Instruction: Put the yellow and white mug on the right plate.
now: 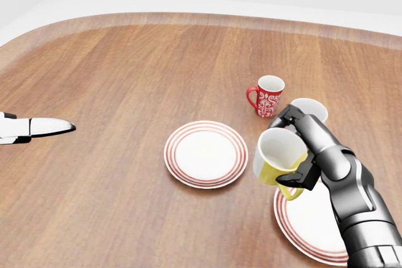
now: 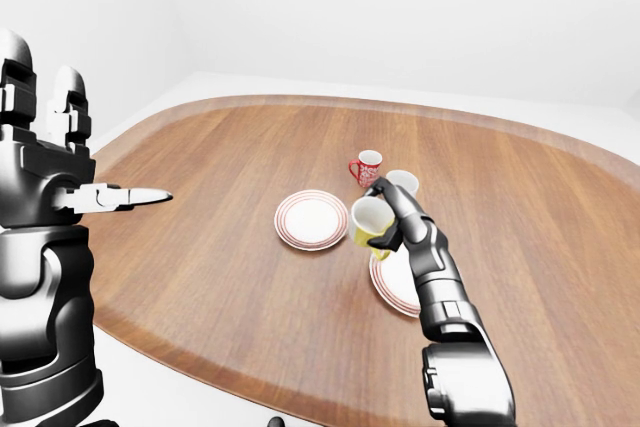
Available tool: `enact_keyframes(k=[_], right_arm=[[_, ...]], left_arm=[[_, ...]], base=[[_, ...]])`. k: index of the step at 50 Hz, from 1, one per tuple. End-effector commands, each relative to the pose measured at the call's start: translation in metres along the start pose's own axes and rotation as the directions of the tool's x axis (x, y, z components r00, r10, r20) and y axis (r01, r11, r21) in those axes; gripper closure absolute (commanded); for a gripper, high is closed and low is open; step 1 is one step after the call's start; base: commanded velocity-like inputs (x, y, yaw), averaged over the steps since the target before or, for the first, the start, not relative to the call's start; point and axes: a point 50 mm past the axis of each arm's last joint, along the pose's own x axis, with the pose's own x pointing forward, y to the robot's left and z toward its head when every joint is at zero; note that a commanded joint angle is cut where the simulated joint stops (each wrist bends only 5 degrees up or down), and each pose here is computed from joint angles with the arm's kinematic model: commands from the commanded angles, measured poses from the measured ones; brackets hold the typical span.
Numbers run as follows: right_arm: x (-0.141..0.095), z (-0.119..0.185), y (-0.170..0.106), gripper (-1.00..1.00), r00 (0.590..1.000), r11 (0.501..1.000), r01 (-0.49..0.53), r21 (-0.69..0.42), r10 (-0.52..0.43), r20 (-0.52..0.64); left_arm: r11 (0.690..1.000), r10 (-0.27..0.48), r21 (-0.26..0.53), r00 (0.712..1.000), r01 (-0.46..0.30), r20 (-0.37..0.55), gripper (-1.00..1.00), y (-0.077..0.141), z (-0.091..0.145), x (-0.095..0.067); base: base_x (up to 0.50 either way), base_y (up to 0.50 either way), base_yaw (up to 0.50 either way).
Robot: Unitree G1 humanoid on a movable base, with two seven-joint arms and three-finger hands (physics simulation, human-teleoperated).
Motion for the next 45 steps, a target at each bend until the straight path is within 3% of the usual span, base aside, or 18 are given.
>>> enact_keyframes(k=[1, 45], right_arm=[[0.005, -0.016, -0.02, 1.0, 0.997, 0.998, 0.06, -0.033, -0.062, -0.045], [-0.011, -0.071, -0.044, 1.0, 0.951, 0.985, 0.167, -0.041, -0.172, -0.258]], left_arm=[[1.0, -0.001, 0.001, 1.0, 0.001, 0.001, -0.98, 0.0, 0.0, 0.0], [1.0, -0.011, 0.004, 1.0, 0.011, -0.015, -0.98, -0.004, -0.003, -0.003]], base=[[0.0, 0.0, 0.0], [0.0, 0.0, 0.0]])
